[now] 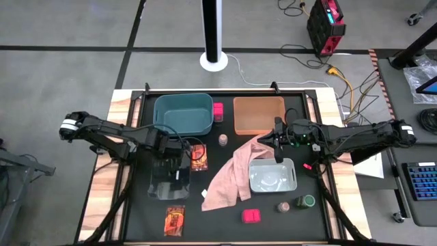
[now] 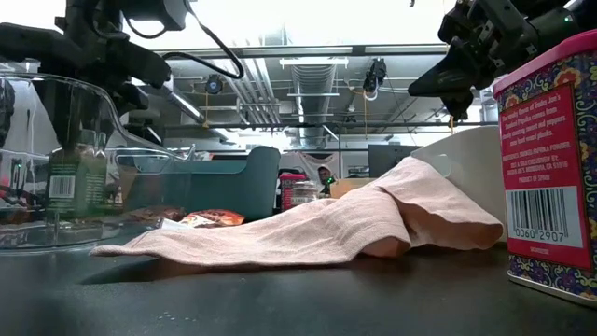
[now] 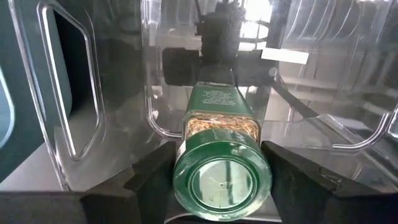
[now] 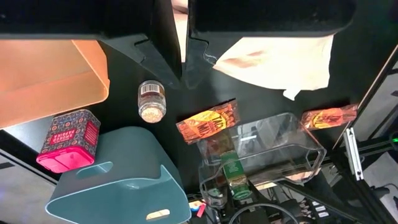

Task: Sort spices by type
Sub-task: Put the left green seasoning bottle into the transparent bin

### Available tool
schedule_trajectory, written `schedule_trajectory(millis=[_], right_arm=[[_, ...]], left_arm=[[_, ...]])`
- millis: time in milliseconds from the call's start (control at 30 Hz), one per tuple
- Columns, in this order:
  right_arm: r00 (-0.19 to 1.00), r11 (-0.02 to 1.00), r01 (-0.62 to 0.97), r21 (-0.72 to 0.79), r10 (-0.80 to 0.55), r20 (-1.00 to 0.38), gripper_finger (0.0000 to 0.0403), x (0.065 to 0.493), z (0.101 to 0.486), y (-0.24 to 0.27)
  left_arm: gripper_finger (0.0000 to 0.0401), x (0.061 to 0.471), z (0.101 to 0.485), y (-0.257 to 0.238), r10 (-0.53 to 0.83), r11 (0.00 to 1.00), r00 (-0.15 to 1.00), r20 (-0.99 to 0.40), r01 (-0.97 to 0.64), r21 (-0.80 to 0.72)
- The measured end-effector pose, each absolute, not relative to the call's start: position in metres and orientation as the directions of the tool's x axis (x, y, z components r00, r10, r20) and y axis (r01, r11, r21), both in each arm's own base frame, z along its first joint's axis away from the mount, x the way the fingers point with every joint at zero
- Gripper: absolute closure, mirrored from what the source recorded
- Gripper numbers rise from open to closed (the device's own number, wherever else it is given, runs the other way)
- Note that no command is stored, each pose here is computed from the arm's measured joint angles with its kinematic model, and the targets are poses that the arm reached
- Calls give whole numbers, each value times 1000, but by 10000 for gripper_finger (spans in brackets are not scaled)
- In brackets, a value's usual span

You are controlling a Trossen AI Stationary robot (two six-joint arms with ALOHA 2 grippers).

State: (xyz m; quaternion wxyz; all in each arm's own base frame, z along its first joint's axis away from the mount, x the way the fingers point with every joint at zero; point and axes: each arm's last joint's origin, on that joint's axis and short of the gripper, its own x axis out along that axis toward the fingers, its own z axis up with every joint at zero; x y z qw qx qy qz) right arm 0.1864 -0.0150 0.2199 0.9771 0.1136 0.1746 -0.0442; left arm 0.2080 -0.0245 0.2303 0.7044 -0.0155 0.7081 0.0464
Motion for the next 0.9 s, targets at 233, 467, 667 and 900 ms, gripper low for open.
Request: schedule_trajectory(millis=[233,467,667,900], right_arm=[[935,970,126,207,-47,-351,390,186,220,-15],[935,970,126,207,-46,-351,390,186,220,-15],[935,970,126,207,-46,-351,390,186,220,-15],[935,970,126,207,-46,-351,390,186,220,-15]], left_arm=[[184,208,231,-22,128,988,5,-992,-91,127],[167,208,231,-22,127,987,6,-992,-105,126],[127,208,231,-22,122,988,5,-993,-94,121],[103,206,231,-22,124,988,-15,-992,-87,125]])
